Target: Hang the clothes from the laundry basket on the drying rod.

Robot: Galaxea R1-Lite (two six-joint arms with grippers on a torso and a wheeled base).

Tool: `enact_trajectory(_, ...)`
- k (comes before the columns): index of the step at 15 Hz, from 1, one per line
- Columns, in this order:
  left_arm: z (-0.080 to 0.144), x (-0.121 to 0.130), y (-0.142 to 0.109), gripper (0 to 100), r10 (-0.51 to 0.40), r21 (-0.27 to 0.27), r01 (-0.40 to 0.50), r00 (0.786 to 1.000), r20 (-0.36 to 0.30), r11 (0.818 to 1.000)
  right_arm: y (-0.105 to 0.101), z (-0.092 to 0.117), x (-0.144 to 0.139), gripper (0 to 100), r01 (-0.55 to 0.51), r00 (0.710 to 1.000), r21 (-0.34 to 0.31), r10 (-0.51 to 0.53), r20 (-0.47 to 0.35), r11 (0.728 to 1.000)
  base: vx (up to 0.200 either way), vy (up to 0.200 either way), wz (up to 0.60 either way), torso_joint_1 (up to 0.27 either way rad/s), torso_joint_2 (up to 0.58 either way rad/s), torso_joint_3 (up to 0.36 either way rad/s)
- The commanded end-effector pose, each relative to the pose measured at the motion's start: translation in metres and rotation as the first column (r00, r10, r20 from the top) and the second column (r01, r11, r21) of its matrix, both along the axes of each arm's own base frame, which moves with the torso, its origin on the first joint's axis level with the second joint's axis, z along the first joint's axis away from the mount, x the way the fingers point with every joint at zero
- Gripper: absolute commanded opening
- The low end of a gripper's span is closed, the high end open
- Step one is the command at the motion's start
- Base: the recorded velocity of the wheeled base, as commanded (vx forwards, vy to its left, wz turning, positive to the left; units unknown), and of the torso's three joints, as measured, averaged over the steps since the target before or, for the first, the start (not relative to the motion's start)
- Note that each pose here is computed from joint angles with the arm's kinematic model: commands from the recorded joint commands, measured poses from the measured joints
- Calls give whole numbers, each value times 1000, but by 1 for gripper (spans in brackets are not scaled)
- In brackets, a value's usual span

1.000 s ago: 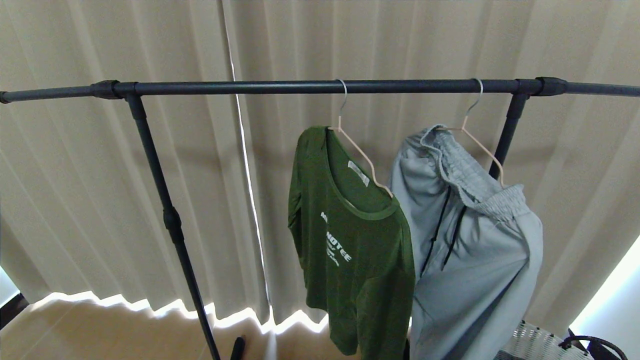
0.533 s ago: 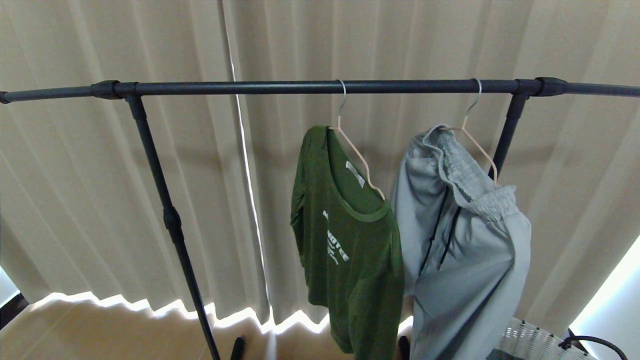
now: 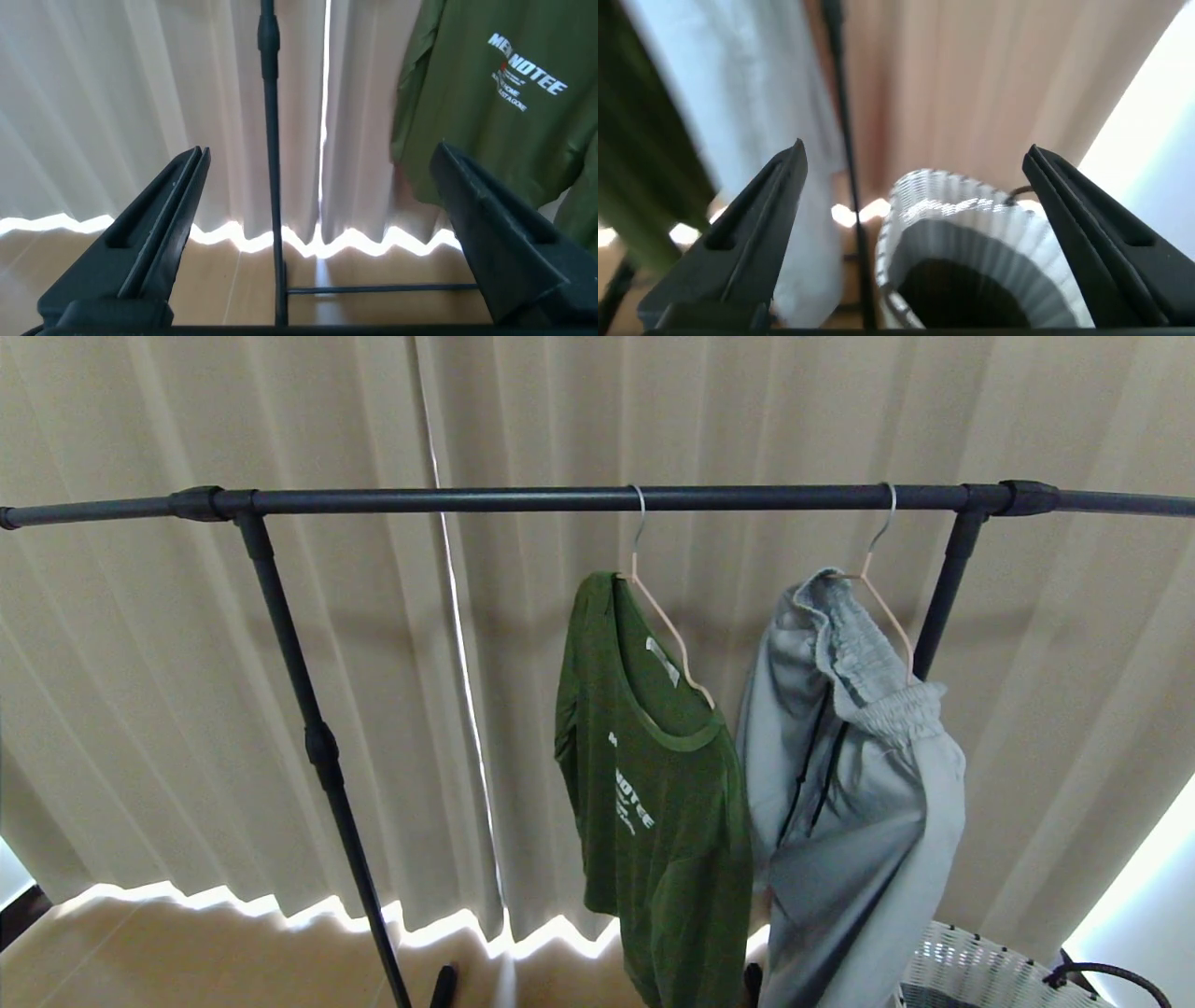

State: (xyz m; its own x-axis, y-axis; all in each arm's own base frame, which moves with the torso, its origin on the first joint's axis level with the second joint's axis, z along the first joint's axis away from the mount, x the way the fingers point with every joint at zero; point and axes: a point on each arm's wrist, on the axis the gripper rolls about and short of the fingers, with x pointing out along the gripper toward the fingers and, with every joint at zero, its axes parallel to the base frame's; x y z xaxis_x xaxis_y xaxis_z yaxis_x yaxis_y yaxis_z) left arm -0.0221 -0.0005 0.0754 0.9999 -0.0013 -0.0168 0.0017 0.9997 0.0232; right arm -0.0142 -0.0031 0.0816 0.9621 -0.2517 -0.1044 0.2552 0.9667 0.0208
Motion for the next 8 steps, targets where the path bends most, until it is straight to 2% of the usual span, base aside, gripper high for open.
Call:
enact_trajectory(1,0,0,0,100,1,1,-1,1000,0,1000,0,0,-2,100,12,1000,-2,-12,28,1000,0,0,0,0,0,0)
enact_trajectory(8,0,0,0,100,1,0,-1,1000,0,1000,0,-1,-2,100,9,999,14,-9,43,1000,0,0,0,0,0,0)
